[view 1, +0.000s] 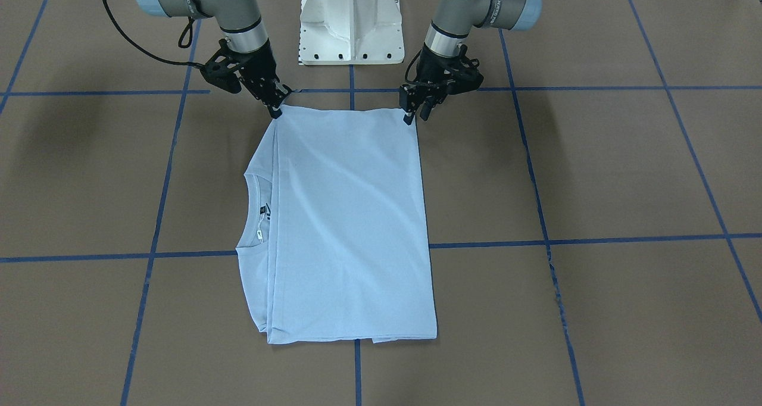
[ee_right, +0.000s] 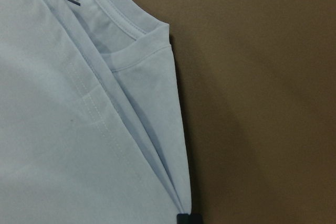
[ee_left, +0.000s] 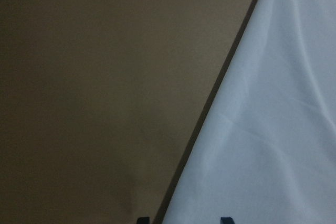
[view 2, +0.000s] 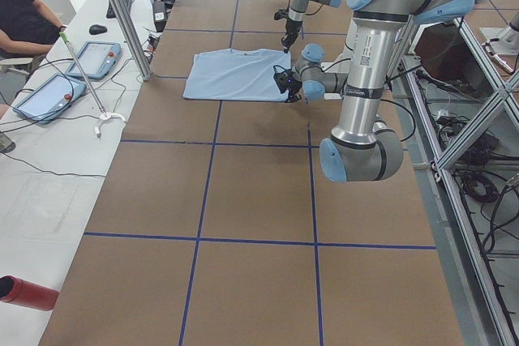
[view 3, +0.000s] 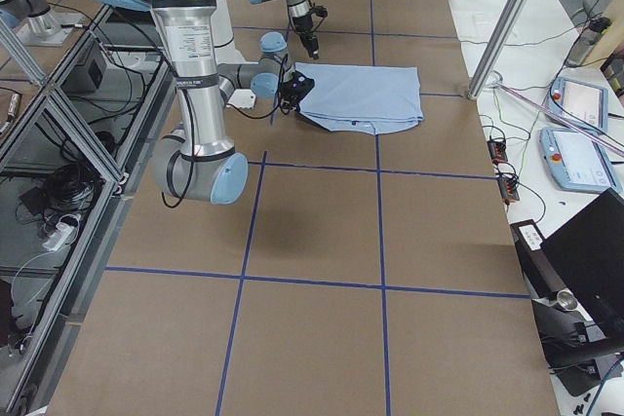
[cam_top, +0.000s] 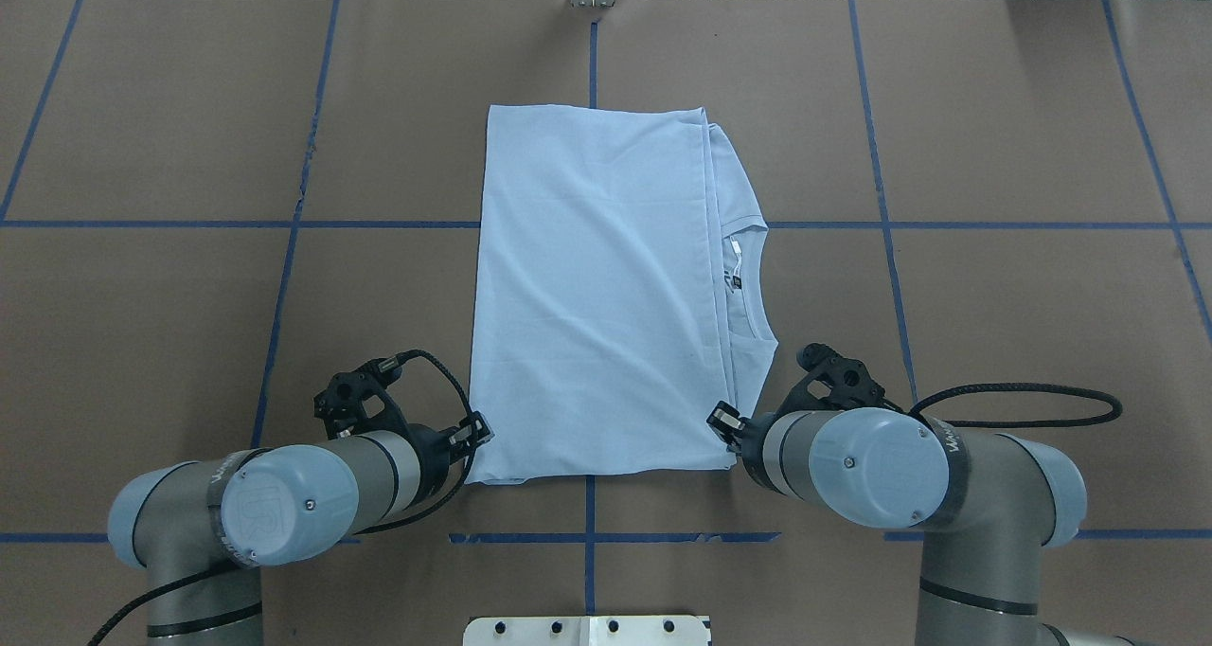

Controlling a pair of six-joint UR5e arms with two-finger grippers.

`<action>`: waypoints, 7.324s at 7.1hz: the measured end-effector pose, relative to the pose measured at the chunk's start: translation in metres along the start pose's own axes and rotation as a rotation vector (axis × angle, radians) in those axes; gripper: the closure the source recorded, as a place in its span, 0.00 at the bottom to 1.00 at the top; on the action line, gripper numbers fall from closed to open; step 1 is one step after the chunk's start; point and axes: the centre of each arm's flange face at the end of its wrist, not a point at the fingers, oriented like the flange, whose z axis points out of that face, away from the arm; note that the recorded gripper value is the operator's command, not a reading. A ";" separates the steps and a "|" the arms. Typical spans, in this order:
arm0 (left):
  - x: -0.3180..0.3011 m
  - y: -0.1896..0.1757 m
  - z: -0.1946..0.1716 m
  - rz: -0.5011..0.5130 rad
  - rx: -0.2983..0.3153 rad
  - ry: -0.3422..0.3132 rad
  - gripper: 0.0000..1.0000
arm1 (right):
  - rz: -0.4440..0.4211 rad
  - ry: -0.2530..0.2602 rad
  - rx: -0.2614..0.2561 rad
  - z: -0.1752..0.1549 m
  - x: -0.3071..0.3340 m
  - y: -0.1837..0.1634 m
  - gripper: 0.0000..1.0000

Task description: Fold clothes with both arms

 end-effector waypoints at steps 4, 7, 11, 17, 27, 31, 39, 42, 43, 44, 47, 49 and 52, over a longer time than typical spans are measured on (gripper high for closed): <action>-0.004 0.025 0.001 -0.012 -0.035 -0.016 1.00 | -0.001 0.000 -0.001 0.000 0.000 0.001 1.00; 0.005 0.025 -0.016 -0.046 -0.046 0.017 1.00 | -0.002 -0.001 -0.004 0.000 0.001 0.002 1.00; 0.012 0.062 -0.134 -0.162 -0.157 0.090 1.00 | -0.032 -0.023 -0.094 -0.059 0.042 0.029 1.00; 0.085 -0.065 -0.144 -0.014 0.092 0.134 1.00 | 0.087 -0.085 -0.072 -0.085 -0.088 -0.114 1.00; 0.122 -0.293 0.052 0.336 0.379 0.018 0.00 | -0.294 -0.012 0.009 0.055 -0.201 -0.308 0.00; 0.074 -0.348 -0.041 0.516 0.255 0.068 0.00 | -0.338 -0.030 -0.050 0.001 -0.097 -0.409 0.00; -0.326 -0.593 -0.272 0.728 -0.047 -0.170 0.00 | -0.674 0.186 -0.139 -0.165 0.279 -0.545 0.00; -0.369 -0.565 -0.271 0.560 -0.089 -0.179 0.00 | -0.645 0.152 -0.197 -0.160 0.317 -0.525 0.00; -0.369 -0.561 -0.270 0.514 -0.086 -0.177 0.00 | -0.640 0.153 -0.202 -0.159 0.321 -0.524 0.00; -0.367 -0.554 -0.260 0.505 -0.108 -0.179 0.00 | -0.632 0.154 -0.207 -0.157 0.324 -0.523 0.00; -0.376 -0.497 -0.191 0.549 -0.267 -0.264 0.00 | -0.621 0.155 -0.217 -0.154 0.329 -0.522 0.00; -0.381 -0.484 -0.198 0.574 -0.262 -0.281 0.00 | -0.620 0.154 -0.219 -0.154 0.329 -0.521 0.00; -0.399 -0.505 -0.240 0.694 -0.216 -0.332 0.00 | -0.621 0.151 -0.219 -0.154 0.328 -0.521 0.00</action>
